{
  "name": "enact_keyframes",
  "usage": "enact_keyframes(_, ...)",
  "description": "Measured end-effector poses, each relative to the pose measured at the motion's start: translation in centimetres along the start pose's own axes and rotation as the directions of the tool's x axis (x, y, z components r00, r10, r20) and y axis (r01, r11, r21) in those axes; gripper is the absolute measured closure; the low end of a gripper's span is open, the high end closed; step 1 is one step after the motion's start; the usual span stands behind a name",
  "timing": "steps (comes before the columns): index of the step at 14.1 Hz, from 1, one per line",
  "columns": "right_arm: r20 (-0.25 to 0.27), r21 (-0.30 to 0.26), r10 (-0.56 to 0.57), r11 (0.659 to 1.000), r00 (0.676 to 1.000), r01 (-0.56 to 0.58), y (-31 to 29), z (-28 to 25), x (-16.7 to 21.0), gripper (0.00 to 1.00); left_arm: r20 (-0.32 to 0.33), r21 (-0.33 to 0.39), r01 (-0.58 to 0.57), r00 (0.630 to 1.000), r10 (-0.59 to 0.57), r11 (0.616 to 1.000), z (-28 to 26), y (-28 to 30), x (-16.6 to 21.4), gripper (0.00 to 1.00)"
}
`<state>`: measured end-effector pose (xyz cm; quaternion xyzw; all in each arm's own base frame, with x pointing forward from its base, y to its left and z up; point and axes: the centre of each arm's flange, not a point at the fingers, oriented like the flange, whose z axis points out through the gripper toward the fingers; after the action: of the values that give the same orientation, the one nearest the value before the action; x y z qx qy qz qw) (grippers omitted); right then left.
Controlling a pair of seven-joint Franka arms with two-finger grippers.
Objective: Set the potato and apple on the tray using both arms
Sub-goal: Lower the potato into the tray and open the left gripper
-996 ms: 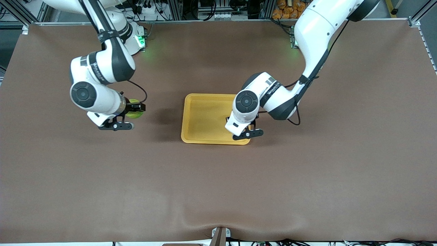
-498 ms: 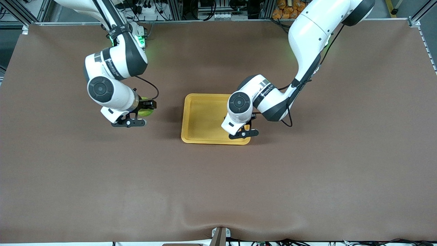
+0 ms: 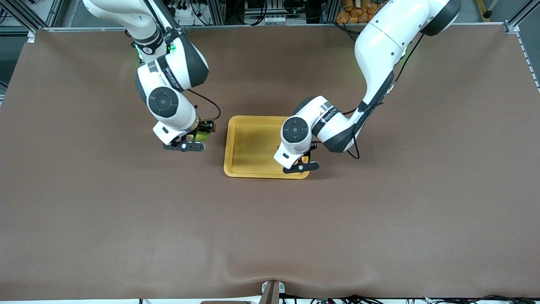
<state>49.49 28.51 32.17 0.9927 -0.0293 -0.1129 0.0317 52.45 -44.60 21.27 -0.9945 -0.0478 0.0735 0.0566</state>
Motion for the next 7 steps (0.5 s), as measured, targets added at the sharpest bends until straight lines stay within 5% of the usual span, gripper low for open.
enact_keyframes(3,-0.013,0.007,0.034,0.999,0.999,-0.033,-1.8,1.0,-0.4,0.17,-0.030,-0.001,-0.011,0.999,0.011,1.000,-0.6,0.2,0.2,0.00)
enact_keyframes(7,-0.014,0.016,0.086,0.996,0.996,-0.086,-5.3,2.7,-0.8,0.17,-0.092,-0.039,0.011,0.996,-0.014,0.999,-5.0,-0.5,1.7,0.00)
